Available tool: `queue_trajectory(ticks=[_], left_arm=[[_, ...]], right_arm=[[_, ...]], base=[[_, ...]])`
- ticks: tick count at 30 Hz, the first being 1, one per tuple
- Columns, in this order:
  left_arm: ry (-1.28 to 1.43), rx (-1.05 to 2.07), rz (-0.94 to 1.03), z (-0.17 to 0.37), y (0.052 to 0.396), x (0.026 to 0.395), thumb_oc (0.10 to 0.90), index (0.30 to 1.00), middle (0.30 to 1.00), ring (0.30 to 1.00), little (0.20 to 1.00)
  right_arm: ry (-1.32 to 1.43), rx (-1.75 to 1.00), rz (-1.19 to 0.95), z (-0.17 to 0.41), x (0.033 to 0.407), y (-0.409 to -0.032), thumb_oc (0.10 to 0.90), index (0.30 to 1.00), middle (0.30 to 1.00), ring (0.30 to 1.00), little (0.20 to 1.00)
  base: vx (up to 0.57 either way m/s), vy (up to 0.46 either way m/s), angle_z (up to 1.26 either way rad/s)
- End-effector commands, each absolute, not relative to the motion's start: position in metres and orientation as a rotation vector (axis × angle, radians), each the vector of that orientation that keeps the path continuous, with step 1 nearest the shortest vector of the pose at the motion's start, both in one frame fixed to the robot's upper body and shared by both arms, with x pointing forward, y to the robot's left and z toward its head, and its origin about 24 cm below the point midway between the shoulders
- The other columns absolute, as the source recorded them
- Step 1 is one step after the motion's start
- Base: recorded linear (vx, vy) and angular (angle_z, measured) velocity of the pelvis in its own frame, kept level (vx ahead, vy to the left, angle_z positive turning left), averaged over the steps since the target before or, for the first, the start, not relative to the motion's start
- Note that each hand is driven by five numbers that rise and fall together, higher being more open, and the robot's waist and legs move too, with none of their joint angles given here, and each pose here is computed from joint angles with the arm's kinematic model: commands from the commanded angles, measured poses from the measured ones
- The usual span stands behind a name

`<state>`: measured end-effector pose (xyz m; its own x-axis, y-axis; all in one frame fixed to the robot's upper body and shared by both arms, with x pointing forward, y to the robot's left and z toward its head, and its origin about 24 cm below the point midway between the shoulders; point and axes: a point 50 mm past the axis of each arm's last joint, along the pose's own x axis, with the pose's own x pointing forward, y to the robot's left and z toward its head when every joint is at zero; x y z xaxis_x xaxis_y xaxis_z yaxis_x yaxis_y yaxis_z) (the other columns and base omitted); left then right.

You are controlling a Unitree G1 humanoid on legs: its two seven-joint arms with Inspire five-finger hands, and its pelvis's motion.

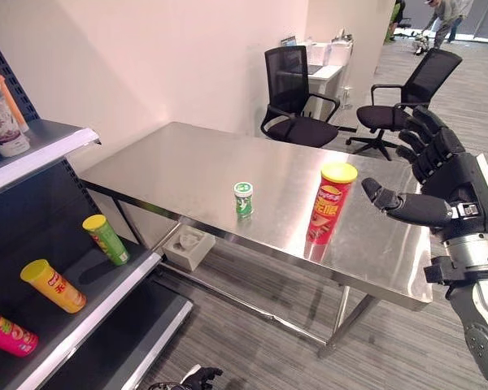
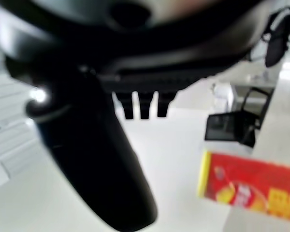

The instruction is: Put the goods on the table back onto the shelves and tidy them up.

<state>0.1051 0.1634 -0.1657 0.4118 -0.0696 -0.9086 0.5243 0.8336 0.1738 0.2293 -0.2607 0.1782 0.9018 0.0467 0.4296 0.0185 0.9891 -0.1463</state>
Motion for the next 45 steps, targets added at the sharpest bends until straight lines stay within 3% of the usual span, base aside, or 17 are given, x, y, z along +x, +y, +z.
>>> queue_trajectory(ticks=[1, 45], left_arm=[[1.086, 0.521, -0.405, -0.164, 0.175, 0.11, 0.8, 0.9, 0.9, 0.9, 0.9], [1.086, 0.529, -0.355, -0.162, 0.188, 0.106, 0.8, 0.9, 0.9, 0.9, 0.9]], right_arm=[[-0.703, -0.079, 0.018, 0.226, 0.236, -0.261, 0.8, 0.9, 0.9, 0.9, 0.9], [-0.519, -0.049, -0.147, 0.187, 0.28, -0.266, 0.8, 0.9, 0.9, 0.9, 0.9]], base=[[0.0, -0.017, 0.04], [0.0, -0.007, 0.04]])
